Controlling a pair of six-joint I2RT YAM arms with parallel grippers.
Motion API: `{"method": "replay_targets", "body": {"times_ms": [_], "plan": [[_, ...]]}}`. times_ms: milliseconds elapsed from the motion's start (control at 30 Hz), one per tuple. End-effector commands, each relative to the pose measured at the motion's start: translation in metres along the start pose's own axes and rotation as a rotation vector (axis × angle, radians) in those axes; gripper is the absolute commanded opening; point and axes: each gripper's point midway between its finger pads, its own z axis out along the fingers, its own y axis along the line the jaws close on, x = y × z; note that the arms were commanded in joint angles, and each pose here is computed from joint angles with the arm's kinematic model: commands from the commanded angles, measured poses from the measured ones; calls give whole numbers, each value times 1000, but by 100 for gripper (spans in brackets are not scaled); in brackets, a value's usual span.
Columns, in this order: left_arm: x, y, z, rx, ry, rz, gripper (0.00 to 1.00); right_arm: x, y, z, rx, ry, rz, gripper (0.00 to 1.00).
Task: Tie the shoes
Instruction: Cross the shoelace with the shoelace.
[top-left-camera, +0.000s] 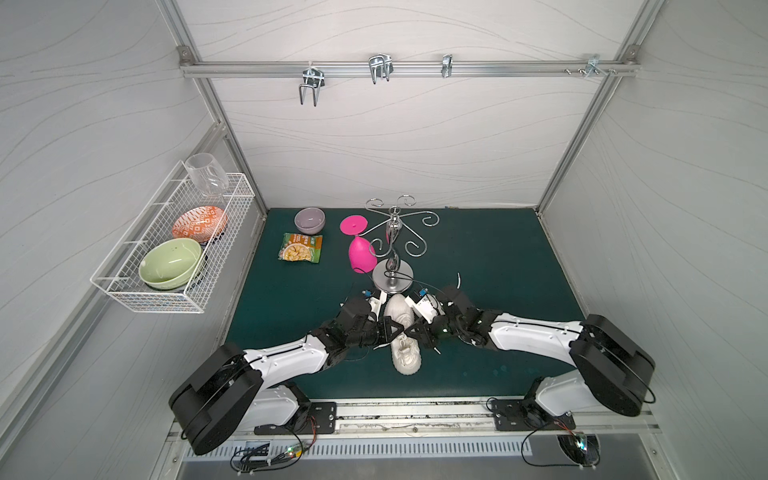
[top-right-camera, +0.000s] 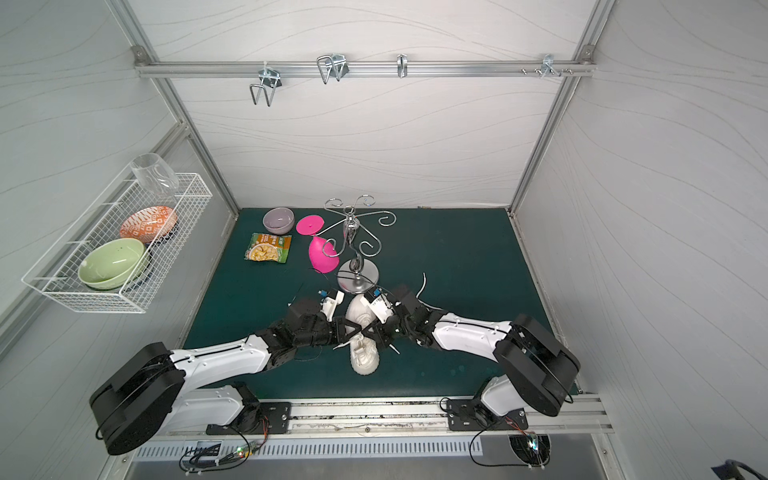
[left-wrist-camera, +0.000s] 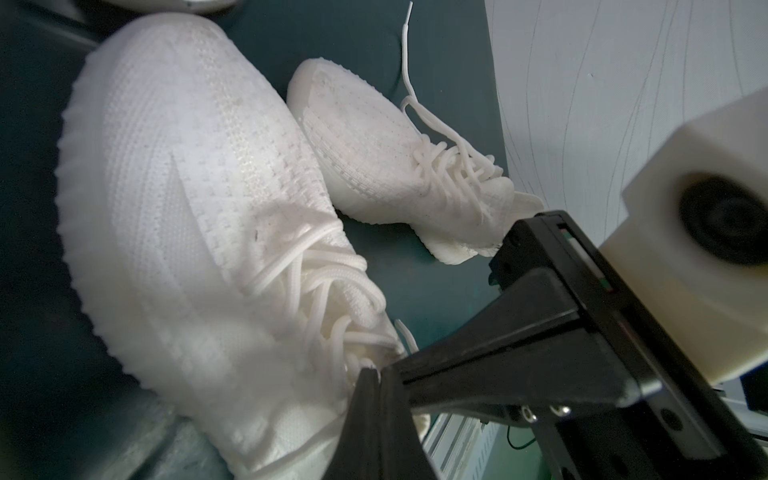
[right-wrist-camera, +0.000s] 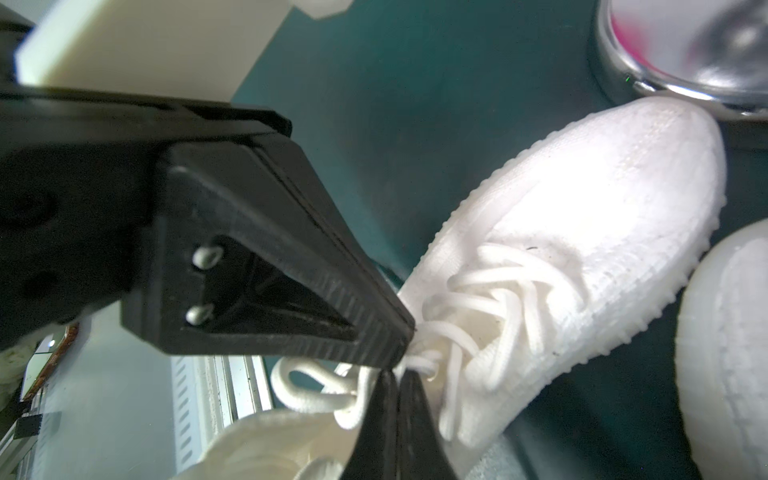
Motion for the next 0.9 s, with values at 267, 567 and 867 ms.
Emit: {"method": "replay_targets", "body": {"times_ms": [267, 567, 867], "plan": [[-18, -6, -12, 26, -133, 81, 0, -17, 6, 7, -30, -23, -16, 0], [-16, -9, -9, 56, -126, 85, 0, 11, -6, 11, 4, 38, 9, 0], [-8, 2, -16, -19, -92, 28, 53, 12, -3, -3, 24, 7, -7, 0]]}}
